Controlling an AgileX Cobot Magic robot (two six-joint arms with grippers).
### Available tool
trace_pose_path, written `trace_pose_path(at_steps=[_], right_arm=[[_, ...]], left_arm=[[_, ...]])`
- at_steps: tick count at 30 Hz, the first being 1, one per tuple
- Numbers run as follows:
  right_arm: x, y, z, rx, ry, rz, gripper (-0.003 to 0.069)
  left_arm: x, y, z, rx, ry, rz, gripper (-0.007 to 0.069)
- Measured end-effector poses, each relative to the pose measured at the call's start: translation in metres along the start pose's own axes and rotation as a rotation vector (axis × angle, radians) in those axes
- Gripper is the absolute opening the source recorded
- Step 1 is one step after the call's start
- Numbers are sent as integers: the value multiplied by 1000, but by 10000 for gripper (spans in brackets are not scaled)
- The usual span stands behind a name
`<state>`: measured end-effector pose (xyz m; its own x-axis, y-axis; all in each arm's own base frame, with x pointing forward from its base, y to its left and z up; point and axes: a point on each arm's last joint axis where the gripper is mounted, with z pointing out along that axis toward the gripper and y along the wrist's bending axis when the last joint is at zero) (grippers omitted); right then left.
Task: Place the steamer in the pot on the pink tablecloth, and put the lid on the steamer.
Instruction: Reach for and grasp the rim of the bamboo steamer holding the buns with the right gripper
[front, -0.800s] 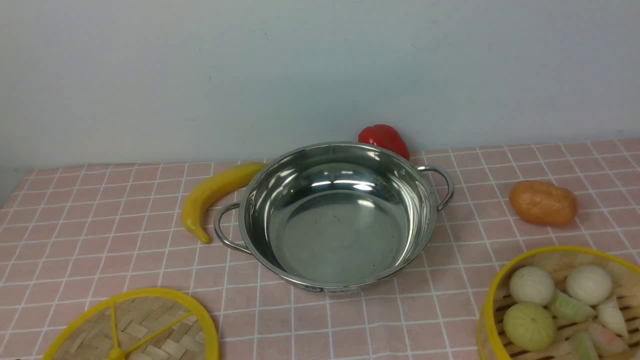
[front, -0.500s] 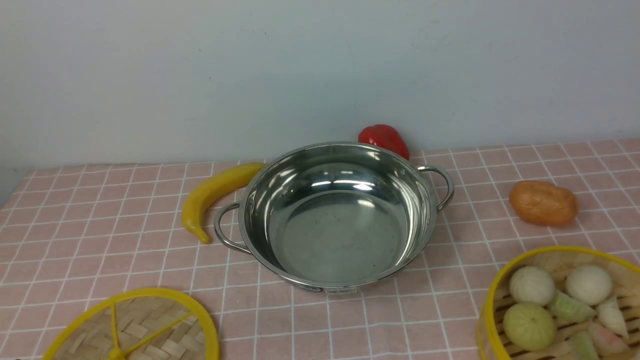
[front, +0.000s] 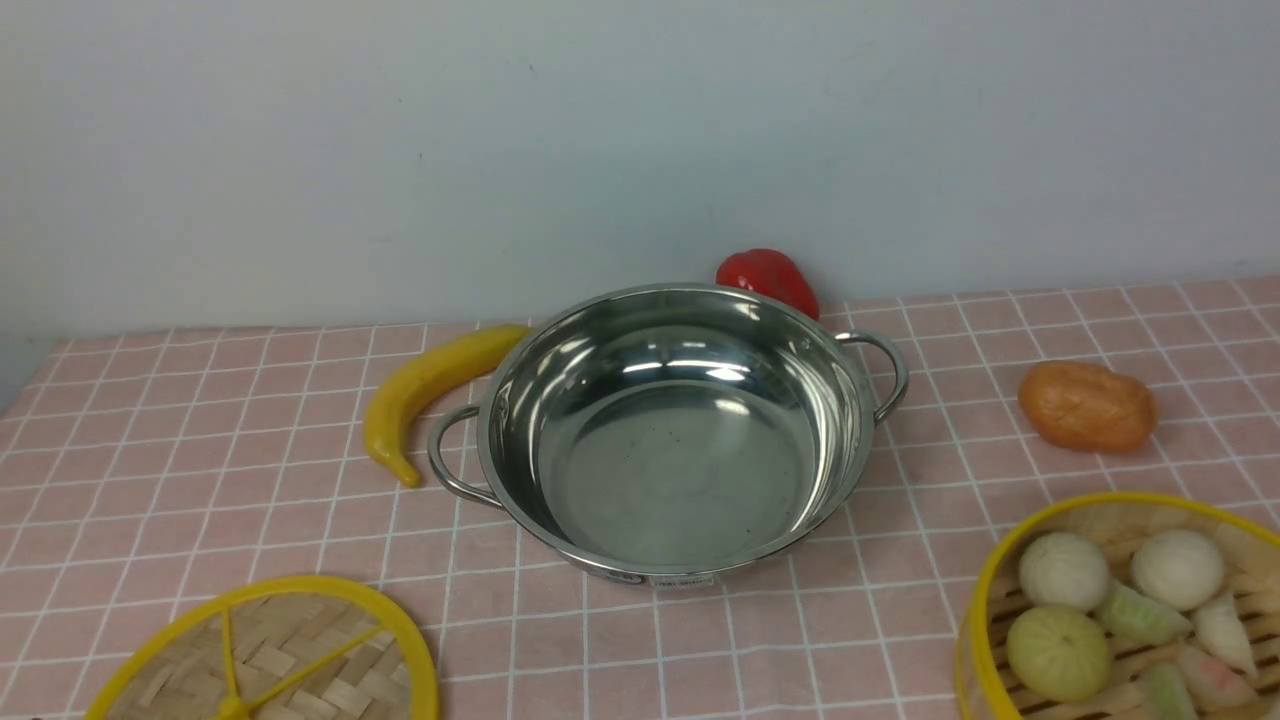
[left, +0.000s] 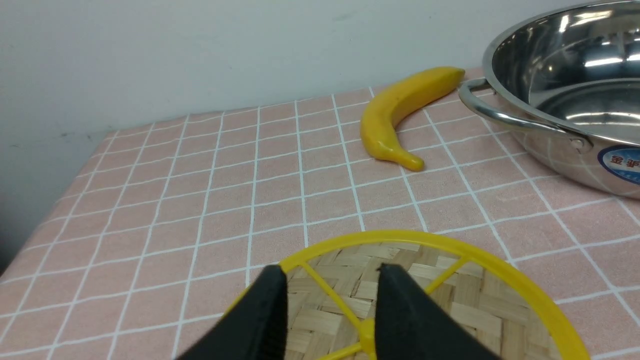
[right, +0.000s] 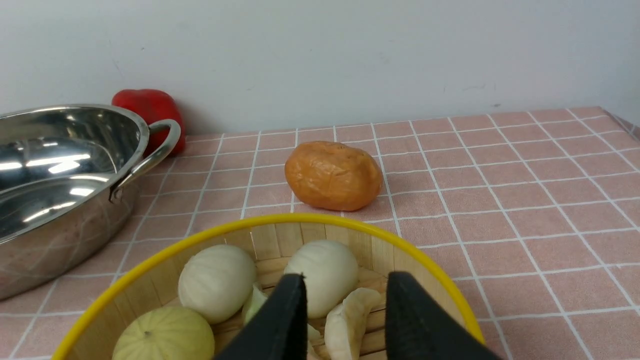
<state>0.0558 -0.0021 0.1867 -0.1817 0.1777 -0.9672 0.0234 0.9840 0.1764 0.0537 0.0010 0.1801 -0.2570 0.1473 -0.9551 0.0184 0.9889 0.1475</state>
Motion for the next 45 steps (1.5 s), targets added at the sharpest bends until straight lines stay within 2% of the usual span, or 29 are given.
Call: trace_pose_path(at_steps=[16, 19, 22, 25, 29, 33, 40, 45], right_arm=[[-1, 0, 0, -5, -16, -10, 243], [-18, 5, -4, -37, -96, 20, 243], [-54, 12, -18, -80, -230, 45, 243], [-89, 18, -37, -111, -319, 106, 243], [-113, 21, -58, -126, -315, 192, 243], [-122, 24, -68, -150, -288, 258, 243], [-132, 34, -76, -317, -329, 497, 243], [-136, 36, -78, -372, -354, 587, 243]], left_arm=[[0, 0, 0, 0, 0, 0, 243], [0, 0, 0, 0, 0, 0, 243], [0, 0, 0, 0, 0, 0, 243], [0, 0, 0, 0, 0, 0, 243], [0, 0, 0, 0, 0, 0, 243], [0, 0, 0, 0, 0, 0, 243], [0, 0, 0, 0, 0, 0, 243], [0, 0, 0, 0, 0, 0, 243]])
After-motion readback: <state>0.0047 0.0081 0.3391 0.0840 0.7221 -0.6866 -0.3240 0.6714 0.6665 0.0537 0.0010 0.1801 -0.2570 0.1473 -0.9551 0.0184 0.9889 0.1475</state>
